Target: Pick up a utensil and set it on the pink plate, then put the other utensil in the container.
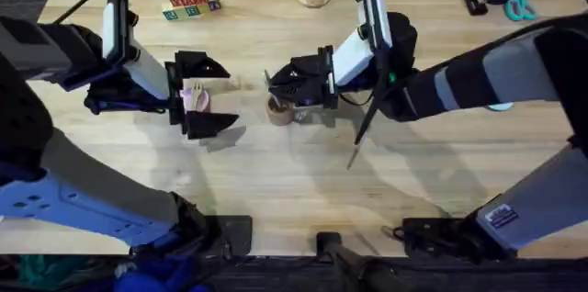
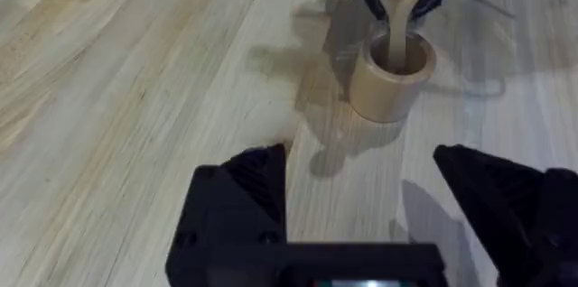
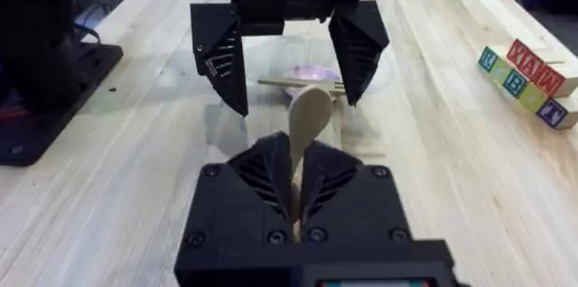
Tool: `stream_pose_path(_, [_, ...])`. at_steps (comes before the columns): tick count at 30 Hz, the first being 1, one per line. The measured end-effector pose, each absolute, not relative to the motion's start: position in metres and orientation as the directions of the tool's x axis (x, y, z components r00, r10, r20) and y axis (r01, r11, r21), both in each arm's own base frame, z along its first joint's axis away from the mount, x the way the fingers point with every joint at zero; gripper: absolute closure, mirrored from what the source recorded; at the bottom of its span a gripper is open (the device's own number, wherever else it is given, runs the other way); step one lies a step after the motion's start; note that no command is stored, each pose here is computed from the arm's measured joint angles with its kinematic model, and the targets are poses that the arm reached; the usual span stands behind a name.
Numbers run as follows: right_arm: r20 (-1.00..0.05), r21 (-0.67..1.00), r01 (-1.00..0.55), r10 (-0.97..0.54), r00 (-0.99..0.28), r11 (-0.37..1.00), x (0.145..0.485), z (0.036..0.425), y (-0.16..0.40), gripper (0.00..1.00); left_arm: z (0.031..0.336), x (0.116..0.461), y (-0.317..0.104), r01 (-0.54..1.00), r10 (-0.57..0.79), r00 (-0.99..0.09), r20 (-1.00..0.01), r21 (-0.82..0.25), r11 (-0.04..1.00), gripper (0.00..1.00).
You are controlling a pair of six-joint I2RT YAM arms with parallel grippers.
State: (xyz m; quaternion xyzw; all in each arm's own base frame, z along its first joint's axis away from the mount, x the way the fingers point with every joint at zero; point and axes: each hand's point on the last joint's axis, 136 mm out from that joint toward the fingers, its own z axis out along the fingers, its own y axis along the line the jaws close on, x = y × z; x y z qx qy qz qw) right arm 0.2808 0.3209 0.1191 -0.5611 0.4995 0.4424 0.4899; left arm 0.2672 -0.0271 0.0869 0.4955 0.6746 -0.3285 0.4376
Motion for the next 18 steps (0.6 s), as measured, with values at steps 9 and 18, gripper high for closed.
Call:
stream_pose_path(9, [-0.983, -0.015, -1.000, -0.182, 0.017, -0.010, 0.278, 0.102, 0.318, 0.968, 0.087, 0.267, -0.027, 0.956, 0.381, -0.126, -0.916, -0.009, 0.293, 0.008])
stream_pose_path(18, [-0.977, 0.008, -1.000, -0.212, -0.012, 0.023, 0.282, 0.095, 0.317, 0.968, 0.087, 0.267, -0.027, 0.956, 0.381, -0.126, -0.916, -0.010, 0.293, 0.007])
